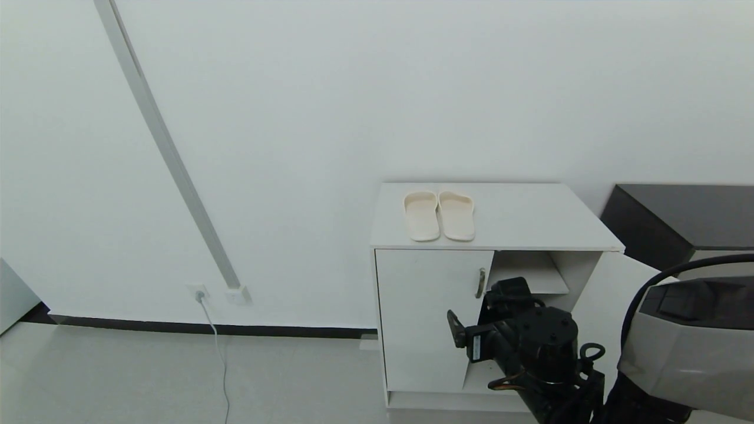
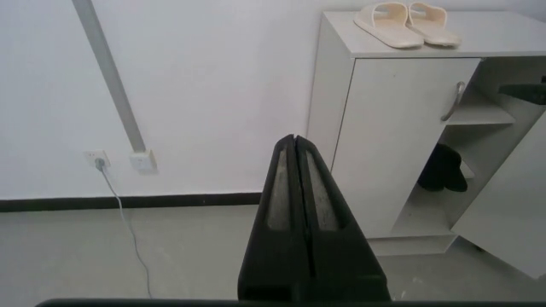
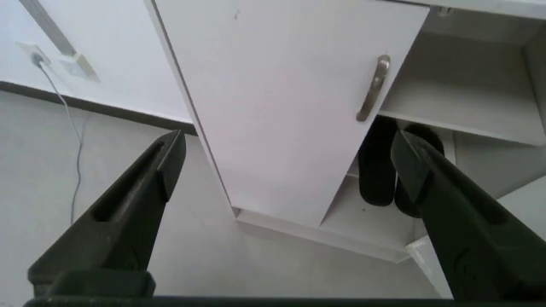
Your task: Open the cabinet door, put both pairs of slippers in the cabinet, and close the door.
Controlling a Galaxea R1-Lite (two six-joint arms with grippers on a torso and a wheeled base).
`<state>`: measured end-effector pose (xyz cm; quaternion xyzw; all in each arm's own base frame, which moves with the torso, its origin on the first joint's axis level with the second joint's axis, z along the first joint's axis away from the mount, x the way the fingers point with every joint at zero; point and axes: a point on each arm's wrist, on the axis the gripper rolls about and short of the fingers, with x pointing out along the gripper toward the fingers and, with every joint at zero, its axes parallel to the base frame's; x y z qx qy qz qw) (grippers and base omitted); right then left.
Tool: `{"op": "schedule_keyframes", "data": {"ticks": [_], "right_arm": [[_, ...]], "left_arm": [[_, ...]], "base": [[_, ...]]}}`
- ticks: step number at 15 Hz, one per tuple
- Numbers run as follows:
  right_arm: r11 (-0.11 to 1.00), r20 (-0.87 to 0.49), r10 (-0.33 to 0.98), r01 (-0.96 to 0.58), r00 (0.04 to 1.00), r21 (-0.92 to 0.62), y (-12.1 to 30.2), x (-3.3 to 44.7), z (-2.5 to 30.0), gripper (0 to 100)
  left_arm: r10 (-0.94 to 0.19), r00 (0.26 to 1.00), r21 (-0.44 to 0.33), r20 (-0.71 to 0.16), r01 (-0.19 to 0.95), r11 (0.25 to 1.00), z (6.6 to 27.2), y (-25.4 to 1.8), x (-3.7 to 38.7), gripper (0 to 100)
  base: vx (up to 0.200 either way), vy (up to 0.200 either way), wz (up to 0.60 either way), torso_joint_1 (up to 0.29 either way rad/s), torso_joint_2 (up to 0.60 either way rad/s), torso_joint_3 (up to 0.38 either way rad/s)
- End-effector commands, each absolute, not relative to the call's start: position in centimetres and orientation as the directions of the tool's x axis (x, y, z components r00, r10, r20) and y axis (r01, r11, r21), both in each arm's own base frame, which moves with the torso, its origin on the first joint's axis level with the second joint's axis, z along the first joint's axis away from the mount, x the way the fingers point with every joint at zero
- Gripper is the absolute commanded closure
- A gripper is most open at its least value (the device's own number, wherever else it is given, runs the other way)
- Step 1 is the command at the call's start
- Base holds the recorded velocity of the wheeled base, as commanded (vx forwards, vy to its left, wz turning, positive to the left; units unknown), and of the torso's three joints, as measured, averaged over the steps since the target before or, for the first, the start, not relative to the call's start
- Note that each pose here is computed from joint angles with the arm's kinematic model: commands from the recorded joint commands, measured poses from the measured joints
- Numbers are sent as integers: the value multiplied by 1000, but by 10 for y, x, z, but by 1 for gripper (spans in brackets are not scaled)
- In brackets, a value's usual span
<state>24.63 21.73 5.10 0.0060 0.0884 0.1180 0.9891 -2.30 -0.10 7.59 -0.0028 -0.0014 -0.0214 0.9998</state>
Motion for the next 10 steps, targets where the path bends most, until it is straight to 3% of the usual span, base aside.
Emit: {"op": "schedule_keyframes", "data": {"ticks": [1,4,7,10], "right_arm": [[972,-159,236,-233,959,36,220,250,61,0],[974,-210,226,-221,951,44,224,256,80,0],[975,-259,221,-208,940,74,228,258,125,0],[978,-314,210,-194,926,83,230,257,142,0]], "left_arm": [[-44,999,-5,2,44,999,76,-1,-23,100],[-44,999,-5,2,44,999,76,-1,-23,100],[-44,999,-5,2,44,999,76,-1,-23,100],[-46,999,-5,2,46,999,76,-1,-23,100]], "base": [[0,0,0,0,0,0],[0,0,0,0,0,0],[0,0,0,0,0,0],[200,0,0,4,-7,-1]]}}
